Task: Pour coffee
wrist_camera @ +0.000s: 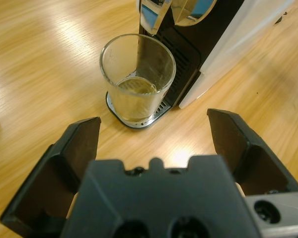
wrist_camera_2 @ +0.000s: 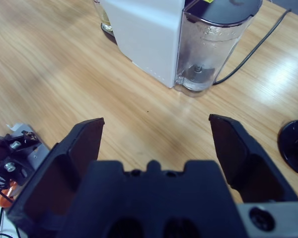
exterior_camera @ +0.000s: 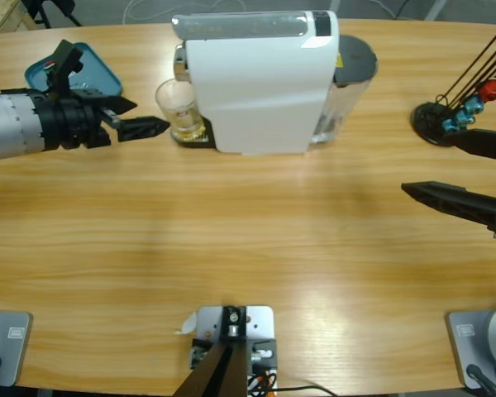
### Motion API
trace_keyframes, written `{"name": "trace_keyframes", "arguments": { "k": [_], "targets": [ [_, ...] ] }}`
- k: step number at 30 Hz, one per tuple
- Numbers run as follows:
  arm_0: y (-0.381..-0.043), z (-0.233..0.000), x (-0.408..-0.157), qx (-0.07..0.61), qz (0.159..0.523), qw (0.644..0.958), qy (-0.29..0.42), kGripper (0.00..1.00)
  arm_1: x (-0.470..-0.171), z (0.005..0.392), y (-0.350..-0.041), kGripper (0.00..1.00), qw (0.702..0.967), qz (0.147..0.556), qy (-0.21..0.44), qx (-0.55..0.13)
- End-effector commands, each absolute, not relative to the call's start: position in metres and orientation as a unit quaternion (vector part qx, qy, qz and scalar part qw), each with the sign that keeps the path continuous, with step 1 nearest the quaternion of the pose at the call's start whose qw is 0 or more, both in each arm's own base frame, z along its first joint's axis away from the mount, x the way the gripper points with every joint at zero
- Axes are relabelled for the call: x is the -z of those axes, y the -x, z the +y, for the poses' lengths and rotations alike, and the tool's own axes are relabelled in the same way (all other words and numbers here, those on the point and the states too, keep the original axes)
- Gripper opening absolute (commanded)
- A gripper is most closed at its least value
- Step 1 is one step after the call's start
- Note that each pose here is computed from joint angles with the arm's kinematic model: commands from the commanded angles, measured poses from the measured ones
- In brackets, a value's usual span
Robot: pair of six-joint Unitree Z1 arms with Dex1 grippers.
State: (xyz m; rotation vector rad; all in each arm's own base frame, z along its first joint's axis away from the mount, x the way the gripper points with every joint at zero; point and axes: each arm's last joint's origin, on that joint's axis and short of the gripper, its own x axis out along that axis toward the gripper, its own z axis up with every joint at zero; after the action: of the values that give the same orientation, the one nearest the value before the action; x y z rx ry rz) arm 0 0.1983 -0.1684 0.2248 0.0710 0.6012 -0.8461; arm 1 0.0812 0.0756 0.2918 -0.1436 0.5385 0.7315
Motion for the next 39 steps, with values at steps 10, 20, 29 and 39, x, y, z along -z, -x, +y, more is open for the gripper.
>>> {"name": "trace_keyframes", "arguments": {
  "k": [10, 20, 29, 39],
  "targets": [
    [-0.224, -0.194, -0.191, 0.394, 0.275, 0.876, -0.039, 0.931, -0.278, 0.078, -0.081, 0.913, 0.885, 0.28, 0.082, -0.362],
    [-0.233, -0.204, -0.179, 0.39, 0.262, 0.882, -0.039, 0.931, -0.277, 0.079, -0.082, 0.913, 0.885, 0.282, 0.083, -0.362],
    [-0.237, -0.207, -0.169, 0.387, 0.262, 0.883, -0.04, 0.931, -0.277, 0.079, -0.082, 0.913, 0.884, 0.283, 0.083, -0.363],
    [-0.245, -0.213, -0.165, 0.385, 0.255, 0.886, -0.039, 0.928, -0.277, 0.079, -0.082, 0.913, 0.883, 0.284, 0.083, -0.366]
  ]
}}
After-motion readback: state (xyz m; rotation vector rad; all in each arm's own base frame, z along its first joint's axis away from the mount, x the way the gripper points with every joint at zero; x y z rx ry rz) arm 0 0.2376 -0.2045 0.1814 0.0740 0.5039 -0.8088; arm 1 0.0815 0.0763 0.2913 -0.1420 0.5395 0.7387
